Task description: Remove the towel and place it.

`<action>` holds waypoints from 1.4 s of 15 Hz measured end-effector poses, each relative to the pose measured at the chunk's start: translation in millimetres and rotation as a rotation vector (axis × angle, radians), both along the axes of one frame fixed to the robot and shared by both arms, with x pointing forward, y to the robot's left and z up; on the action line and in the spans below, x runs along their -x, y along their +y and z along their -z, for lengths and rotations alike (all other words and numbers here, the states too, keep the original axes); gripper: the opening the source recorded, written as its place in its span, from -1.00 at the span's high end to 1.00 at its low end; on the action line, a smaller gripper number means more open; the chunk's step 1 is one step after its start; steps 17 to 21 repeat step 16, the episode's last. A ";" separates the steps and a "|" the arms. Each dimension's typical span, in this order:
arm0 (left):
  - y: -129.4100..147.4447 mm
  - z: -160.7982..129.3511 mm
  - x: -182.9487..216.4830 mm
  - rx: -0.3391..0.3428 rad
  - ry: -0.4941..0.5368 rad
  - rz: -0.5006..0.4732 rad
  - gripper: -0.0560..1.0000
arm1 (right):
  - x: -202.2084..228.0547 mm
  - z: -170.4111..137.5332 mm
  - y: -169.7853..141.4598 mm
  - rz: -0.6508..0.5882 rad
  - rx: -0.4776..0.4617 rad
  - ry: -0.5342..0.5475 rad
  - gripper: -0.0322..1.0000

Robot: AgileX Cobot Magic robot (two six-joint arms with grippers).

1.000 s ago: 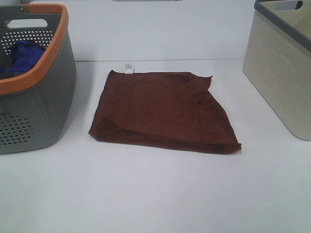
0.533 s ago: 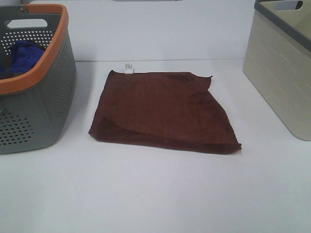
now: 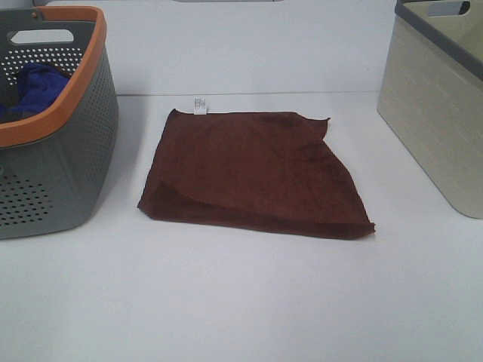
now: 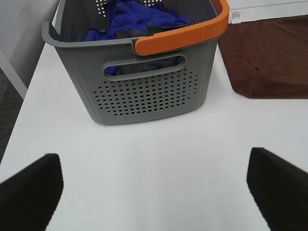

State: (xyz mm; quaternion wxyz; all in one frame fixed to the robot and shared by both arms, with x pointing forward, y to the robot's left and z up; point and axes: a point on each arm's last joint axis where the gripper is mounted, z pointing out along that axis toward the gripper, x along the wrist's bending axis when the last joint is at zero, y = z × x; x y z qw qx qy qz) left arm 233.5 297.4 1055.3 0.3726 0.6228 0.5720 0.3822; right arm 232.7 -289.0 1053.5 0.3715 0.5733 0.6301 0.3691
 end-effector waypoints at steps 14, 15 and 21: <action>0.0 0.0 0.0 0.001 0.000 0.000 -0.98 | -0.3 -0.5 -1.2 0.022 -0.016 -0.005 -0.53; 0.0 0.0 0.0 0.001 0.000 0.000 -0.98 | -0.3 -0.5 -1.2 0.023 -0.018 -0.005 -0.53; 0.0 0.0 0.0 0.001 0.000 0.000 -0.98 | -0.3 -0.5 -1.2 0.023 -0.018 -0.005 -0.53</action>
